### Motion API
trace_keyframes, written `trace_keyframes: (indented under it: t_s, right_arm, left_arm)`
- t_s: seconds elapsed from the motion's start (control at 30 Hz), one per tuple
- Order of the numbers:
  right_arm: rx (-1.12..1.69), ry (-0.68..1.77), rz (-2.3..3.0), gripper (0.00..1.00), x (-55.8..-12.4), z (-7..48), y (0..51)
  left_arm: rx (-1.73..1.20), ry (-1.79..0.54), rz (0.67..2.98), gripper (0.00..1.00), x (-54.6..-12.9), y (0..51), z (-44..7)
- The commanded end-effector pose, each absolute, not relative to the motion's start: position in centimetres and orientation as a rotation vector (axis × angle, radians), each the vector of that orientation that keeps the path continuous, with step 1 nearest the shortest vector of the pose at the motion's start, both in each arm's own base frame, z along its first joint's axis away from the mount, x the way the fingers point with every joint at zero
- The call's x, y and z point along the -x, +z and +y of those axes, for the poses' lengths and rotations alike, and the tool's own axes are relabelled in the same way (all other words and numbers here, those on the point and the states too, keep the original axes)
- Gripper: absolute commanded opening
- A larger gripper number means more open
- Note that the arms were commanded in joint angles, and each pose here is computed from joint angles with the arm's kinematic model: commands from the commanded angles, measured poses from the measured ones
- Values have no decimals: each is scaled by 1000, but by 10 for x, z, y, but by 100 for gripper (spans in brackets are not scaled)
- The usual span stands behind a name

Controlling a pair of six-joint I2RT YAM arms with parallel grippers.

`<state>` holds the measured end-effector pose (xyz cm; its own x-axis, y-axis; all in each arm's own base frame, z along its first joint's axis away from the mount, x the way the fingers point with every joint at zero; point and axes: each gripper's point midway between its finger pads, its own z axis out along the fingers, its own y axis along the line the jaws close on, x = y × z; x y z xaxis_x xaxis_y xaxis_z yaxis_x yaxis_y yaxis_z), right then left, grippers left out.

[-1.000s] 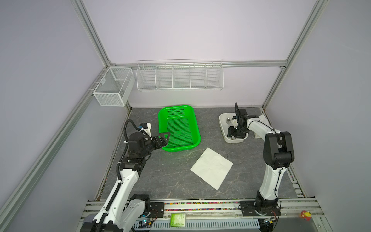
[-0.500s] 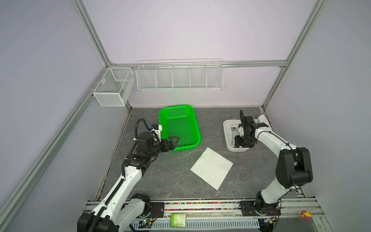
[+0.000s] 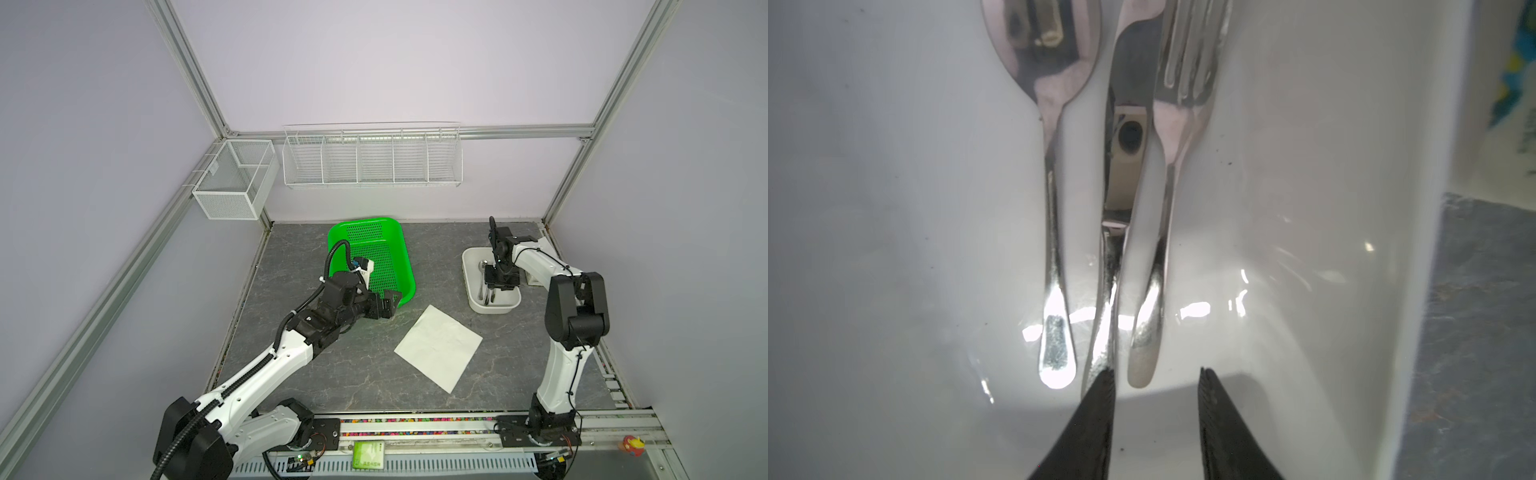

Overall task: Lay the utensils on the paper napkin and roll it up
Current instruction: 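Lower the right gripper into the tray and close on the silver knife handle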

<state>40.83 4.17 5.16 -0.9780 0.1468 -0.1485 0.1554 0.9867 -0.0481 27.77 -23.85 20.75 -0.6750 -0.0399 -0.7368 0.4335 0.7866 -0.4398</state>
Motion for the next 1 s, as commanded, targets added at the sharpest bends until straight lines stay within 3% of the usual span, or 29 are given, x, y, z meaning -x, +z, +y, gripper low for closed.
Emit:
trace_keyframes:
  t_s: [0.0,0.17,0.27,0.67,0.8,0.97]
  right_arm:
    - [-276,26,2998,35,-417,54,51]
    - [-283,20,3035,34,-424,56,41]
    - [-290,5,3082,28,-423,54,36]
    - [-286,-77,3165,28,-420,48,15]
    - [-283,72,3255,29,-412,58,-1]
    - [-260,37,3368,28,-403,51,-19]
  left_arm:
    - [-307,-762,2174,99,-283,220,-244]
    - [-307,-740,2165,99,-286,222,-242]
    - [-305,-729,2167,99,-286,223,-241]
    - [-293,-703,2163,99,-285,227,-235]
    - [-292,-700,2162,99,-285,232,-234]
    - [-295,-690,2153,99,-286,238,-233]
